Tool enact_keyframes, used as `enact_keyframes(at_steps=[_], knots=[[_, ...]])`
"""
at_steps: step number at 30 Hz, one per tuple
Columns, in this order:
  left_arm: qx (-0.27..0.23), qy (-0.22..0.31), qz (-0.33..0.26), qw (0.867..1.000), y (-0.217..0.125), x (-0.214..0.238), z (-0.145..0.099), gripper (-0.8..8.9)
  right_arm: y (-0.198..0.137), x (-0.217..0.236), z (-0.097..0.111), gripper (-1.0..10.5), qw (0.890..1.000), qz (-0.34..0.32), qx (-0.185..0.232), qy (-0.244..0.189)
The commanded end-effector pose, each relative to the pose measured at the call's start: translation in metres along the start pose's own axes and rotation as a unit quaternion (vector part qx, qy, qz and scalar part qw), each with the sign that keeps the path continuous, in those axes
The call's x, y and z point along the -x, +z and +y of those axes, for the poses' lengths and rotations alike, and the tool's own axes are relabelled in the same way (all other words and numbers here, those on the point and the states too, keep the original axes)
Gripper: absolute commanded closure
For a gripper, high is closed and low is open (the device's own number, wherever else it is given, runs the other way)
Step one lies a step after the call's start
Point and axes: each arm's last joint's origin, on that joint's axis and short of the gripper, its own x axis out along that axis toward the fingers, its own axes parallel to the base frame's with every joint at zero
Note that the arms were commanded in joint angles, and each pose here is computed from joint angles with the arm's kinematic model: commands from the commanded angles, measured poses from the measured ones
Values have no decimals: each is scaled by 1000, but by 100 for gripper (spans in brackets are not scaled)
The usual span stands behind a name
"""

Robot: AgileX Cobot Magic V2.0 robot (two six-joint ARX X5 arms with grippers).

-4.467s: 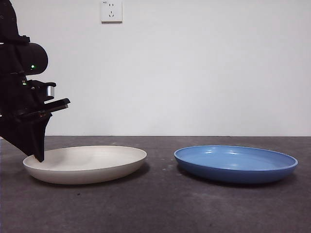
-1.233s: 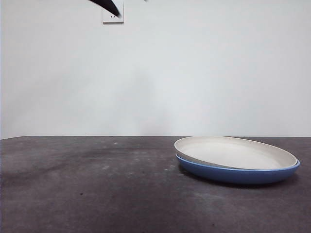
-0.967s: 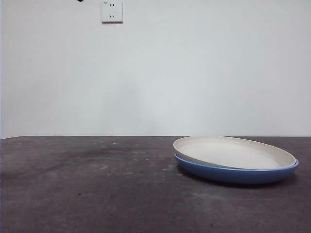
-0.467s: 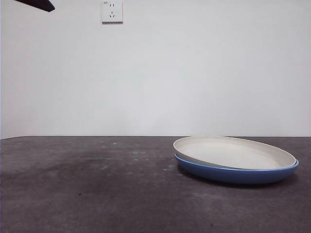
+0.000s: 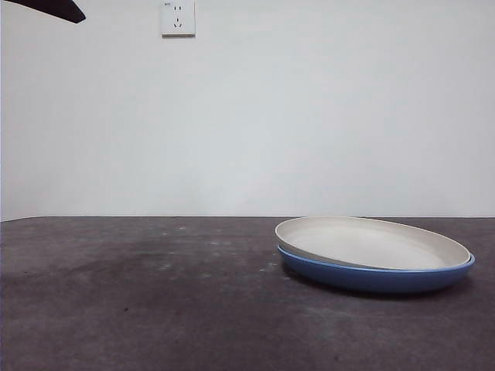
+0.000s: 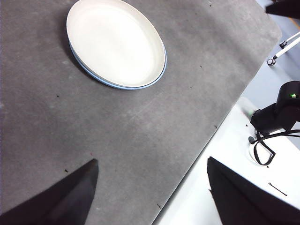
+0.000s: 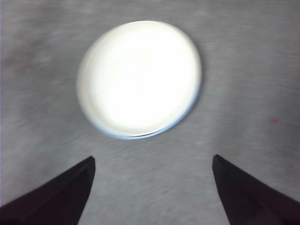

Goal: Pick up the white plate, put it on the blue plate, put it on desk

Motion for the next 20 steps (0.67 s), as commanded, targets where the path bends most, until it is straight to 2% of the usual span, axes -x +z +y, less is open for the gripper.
enact_keyframes(at_steps=[1,10,16,20], knots=[[-15,-4,-4,1000,3,-1,-1,440,13,-12,-3,544,1000,4,-22,-18],[-14,-4,-3,1000,2,-1,-1,440,42,-94,-21,544,996,73,-40,-23],[-14,-4,-2,1000,2,-1,-1,440,50,-145,-38,544,992,109,-63,5],[-14,-4,-2,1000,2,-1,-1,440,49,-171,-48,545,989,128,-73,3]])
